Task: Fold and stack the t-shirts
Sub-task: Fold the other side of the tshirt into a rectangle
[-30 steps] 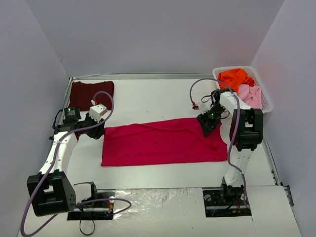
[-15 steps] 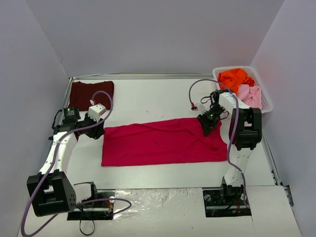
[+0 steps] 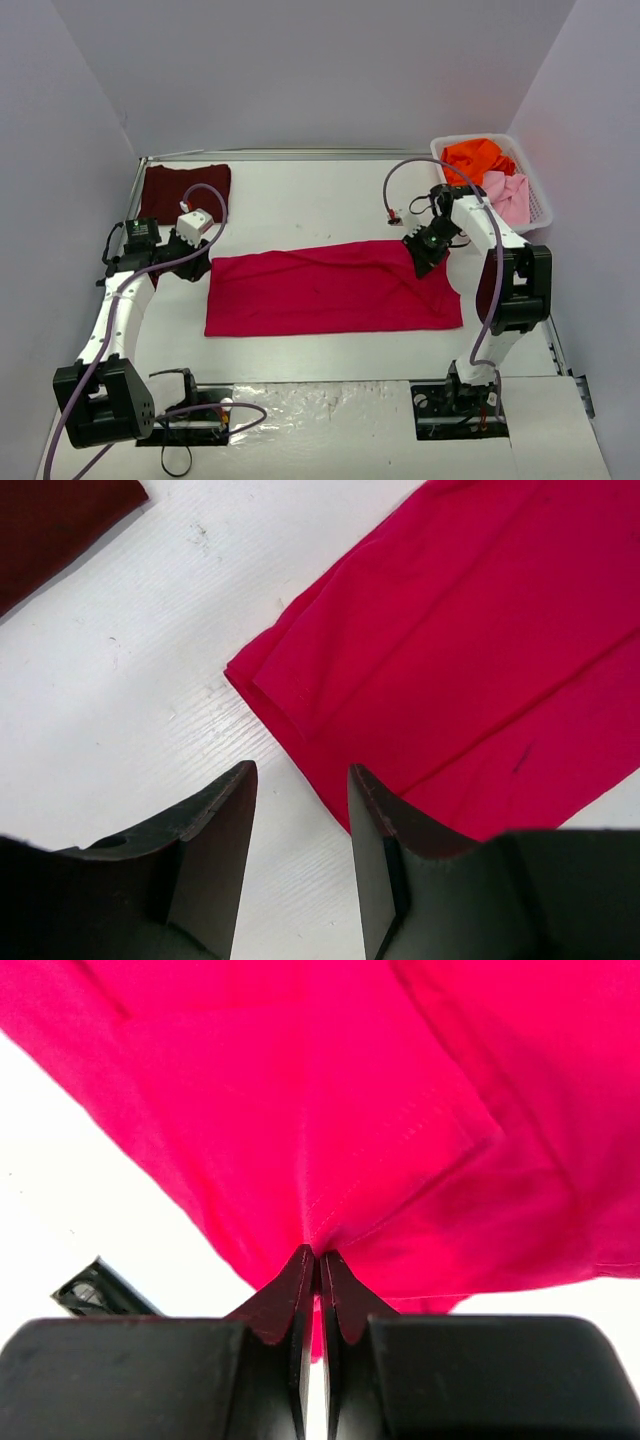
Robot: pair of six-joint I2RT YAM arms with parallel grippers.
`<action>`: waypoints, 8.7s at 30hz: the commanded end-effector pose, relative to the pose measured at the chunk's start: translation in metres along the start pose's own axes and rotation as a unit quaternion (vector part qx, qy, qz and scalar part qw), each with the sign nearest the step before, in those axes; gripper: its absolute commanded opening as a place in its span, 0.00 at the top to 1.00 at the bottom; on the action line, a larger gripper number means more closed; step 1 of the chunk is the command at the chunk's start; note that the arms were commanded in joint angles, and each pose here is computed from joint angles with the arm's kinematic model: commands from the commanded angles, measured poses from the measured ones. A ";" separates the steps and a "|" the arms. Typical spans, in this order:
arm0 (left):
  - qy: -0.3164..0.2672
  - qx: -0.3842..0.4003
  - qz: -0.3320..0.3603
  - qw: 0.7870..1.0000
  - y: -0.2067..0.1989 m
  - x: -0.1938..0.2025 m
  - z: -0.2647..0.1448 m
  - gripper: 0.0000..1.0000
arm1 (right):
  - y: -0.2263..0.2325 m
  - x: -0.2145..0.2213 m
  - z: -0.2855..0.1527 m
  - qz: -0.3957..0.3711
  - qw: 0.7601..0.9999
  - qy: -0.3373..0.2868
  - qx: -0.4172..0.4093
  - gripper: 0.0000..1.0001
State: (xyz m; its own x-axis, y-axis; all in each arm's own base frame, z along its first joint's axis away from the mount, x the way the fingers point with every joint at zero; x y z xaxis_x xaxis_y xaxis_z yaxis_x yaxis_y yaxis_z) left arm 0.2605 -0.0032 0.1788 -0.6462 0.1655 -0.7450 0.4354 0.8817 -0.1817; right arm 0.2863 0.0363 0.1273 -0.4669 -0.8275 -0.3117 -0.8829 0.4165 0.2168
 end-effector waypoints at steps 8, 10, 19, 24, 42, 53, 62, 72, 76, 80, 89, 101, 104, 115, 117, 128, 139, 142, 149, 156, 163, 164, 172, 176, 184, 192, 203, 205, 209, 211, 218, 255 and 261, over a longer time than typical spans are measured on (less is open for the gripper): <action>-0.021 -0.003 0.008 1.000 -0.005 -0.005 -0.011 0.59 | 0.060 -0.003 0.010 -0.031 0.997 0.030 -0.063 0.98; -0.022 -0.003 0.009 1.000 -0.006 -0.005 -0.012 0.59 | 0.066 -0.003 0.014 -0.040 0.996 0.040 -0.069 0.96; -0.019 -0.005 0.010 1.000 -0.005 -0.002 -0.011 0.59 | 0.079 -0.007 0.034 -0.063 0.990 0.094 -0.088 0.93; -0.018 -0.007 0.011 1.000 -0.004 0.001 -0.009 0.59 | 0.080 -0.012 0.053 -0.069 0.985 0.112 -0.109 0.79; -0.024 0.006 0.013 1.000 -0.008 0.002 -0.009 0.59 | 0.080 -0.062 0.019 -0.080 0.995 0.028 -0.057 0.71; -0.035 0.005 0.013 0.999 -0.010 0.002 -0.016 0.58 | 0.048 -0.050 0.020 -0.045 0.998 0.038 0.011 0.75; -0.038 0.006 0.010 0.999 -0.009 0.002 -0.017 0.58 | 0.024 -0.030 0.030 -0.008 0.999 0.048 0.008 0.86; -0.039 0.007 0.010 0.999 -0.009 0.002 -0.017 0.57 | 0.047 -0.039 0.059 -0.024 0.997 0.071 -0.020 0.87; -0.037 0.006 0.009 0.999 -0.008 0.003 -0.016 0.56 | 0.056 -0.046 0.064 -0.039 0.996 0.071 -0.028 0.87; -0.036 0.008 0.008 0.999 -0.008 0.004 -0.015 0.56 | 0.055 -0.043 0.063 -0.040 0.996 0.080 -0.018 0.87; -0.037 0.003 0.010 0.999 -0.002 0.001 -0.008 0.53 | 0.051 -0.068 0.028 -0.047 0.997 0.058 0.009 0.83; 0.019 0.054 -0.031 0.998 0.038 -0.016 0.049 0.43 | 0.034 -0.075 0.037 -0.050 0.996 0.067 -0.004 0.82; 0.025 0.059 -0.041 0.997 0.050 -0.023 0.064 0.41 | 0.031 -0.074 0.042 -0.046 0.996 0.069 -0.011 0.82; 0.029 0.074 -0.067 0.995 0.074 -0.032 0.101 0.41 | 0.009 -0.096 0.049 -0.056 0.996 0.061 -0.016 1.00; 0.029 0.083 -0.071 0.994 0.074 -0.032 0.103 0.41 | 0.007 -0.113 0.039 -0.071 0.997 0.038 -0.016 1.00; 0.030 0.112 -0.090 0.989 0.068 -0.027 0.109 0.42 | 0.000 -0.133 0.068 -0.081 0.995 0.048 -0.043 1.00; 0.025 0.125 -0.092 0.988 0.065 -0.030 0.112 0.42 | 0.001 -0.113 0.106 -0.104 0.992 0.062 -0.035 1.00; 0.025 0.128 -0.093 0.987 0.063 -0.029 0.115 0.42 | 0.003 -0.107 0.111 -0.105 0.992 0.065 -0.041 1.00; 0.024 0.143 -0.091 0.985 0.058 -0.029 0.119 0.41 | 0.010 -0.090 0.133 -0.102 0.991 0.073 -0.056 1.00; 0.031 0.185 -0.083 0.979 0.046 -0.029 0.123 0.40 | 0.013 -0.076 0.147 -0.094 0.989 0.089 -0.067 1.00; 0.077 0.208 -0.077 0.972 0.040 -0.015 0.125 0.45 | 0.012 -0.073 0.150 -0.093 0.989 0.097 -0.065 1.00; 0.085 0.210 -0.079 0.971 0.039 -0.013 0.122 0.46 | 0.011 -0.072 0.150 -0.092 0.989 0.099 -0.065 1.00; 0.118 0.213 -0.052 0.968 0.033 0.001 0.106 0.59 | 0.009 -0.066 0.151 -0.088 0.988 0.109 -0.062 1.00; 0.120 0.208 -0.044 0.970 0.030 0.006 0.095 0.63 | 0.008 -0.064 0.153 -0.088 0.988 0.115 -0.058 1.00; 0.115 0.196 -0.025 0.974 0.025 0.006 0.081 0.65 | 0.006 -0.057 0.157 -0.083 0.986 0.131 -0.056 1.00; 0.120 0.182 -0.008 0.976 0.027 0.000 0.074 0.65 | 0.005 -0.054 0.160 -0.081 0.985 0.138 -0.056 1.00; 0.120 0.161 -0.012 0.980 0.036 0.002 0.083 0.66 | 0.006 -0.052 0.160 -0.081 0.985 0.143 -0.057 1.00; 0.118 0.151 -0.010 0.981 0.038 0.002 0.084 0.65 | 0.006 -0.051 0.161 -0.081 0.985 0.145 -0.057 1.00; 0.110 0.134 -0.005 0.985 0.041 -0.002 0.082 0.65 | 0.005 -0.049 0.162 -0.080 0.984 0.147 -0.056 1.00; 0.107 0.123 0.000 0.987 0.044 -0.004 0.082 0.67 | 0.005 -0.049 0.162 -0.079 0.984 0.149 -0.057 1.00; 0.118 0.133 0.000 0.984 0.042 -0.001 0.086 0.88 | 0.005 -0.045 0.164 -0.079 0.983 0.156 -0.058 1.00; 0.135 0.135 -0.002 0.982 0.040 0.005 0.085 0.57 | 0.004 -0.039 0.167 -0.076 0.980 0.173 -0.056 1.00; 0.128 0.131 -0.005 0.983 0.041 0.001 0.088 0.55 | 0.004 -0.038 0.167 -0.076 0.980 0.174 -0.057 1.00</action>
State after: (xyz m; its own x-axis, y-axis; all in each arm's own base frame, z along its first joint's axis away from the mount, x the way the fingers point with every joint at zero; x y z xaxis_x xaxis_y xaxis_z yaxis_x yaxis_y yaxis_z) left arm 0.3298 -0.0022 0.1031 -0.7923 0.2934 -0.5349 0.5369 0.7518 -0.3828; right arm 0.3267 0.1678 0.0554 -0.2836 -0.9143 -0.2891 -0.9516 0.2312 0.2024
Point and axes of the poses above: each gripper's point midway between its finger pads, its own z axis out along the fingers, its own y axis along the line the jaws close on, x = y × z, the point moved 6 cm from there along -z, back along the fingers, and after that the axes turned 14 degrees about -z, right-handed, at the moved point
